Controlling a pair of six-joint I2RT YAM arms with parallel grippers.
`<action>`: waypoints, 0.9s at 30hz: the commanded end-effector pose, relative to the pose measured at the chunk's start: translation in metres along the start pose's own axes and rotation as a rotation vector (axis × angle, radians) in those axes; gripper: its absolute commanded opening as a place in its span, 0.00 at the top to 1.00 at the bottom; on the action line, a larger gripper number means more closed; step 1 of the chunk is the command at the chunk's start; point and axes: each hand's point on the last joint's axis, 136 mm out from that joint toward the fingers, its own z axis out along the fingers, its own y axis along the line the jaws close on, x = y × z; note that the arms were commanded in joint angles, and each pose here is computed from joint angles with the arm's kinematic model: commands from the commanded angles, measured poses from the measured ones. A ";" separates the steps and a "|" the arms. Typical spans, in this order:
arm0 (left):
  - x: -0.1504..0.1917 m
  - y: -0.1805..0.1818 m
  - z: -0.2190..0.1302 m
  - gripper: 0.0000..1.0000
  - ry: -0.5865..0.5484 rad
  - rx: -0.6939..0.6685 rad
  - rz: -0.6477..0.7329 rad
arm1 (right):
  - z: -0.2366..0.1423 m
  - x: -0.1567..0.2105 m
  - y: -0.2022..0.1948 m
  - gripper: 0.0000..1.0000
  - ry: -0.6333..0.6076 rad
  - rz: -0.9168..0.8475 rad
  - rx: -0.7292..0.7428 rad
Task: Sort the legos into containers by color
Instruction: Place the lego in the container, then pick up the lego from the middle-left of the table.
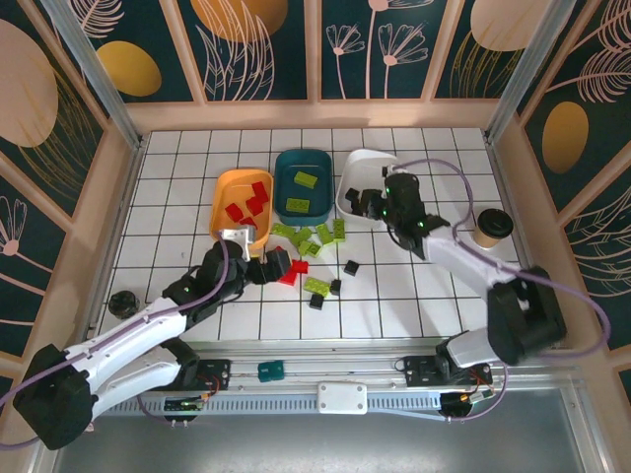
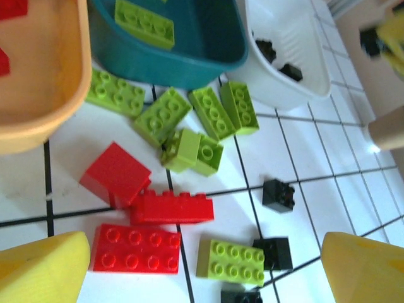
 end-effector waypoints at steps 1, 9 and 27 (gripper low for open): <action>0.020 0.002 0.004 0.07 0.046 -0.030 0.060 | 0.042 0.005 -0.013 0.76 0.070 -0.033 0.025; 0.075 -0.011 0.018 0.10 0.188 -0.046 0.203 | 0.072 -0.005 -0.008 0.34 0.088 -0.006 -0.009; 0.140 -0.031 0.079 0.30 0.315 -0.189 0.514 | -0.025 0.029 -0.009 0.32 0.012 0.018 -0.073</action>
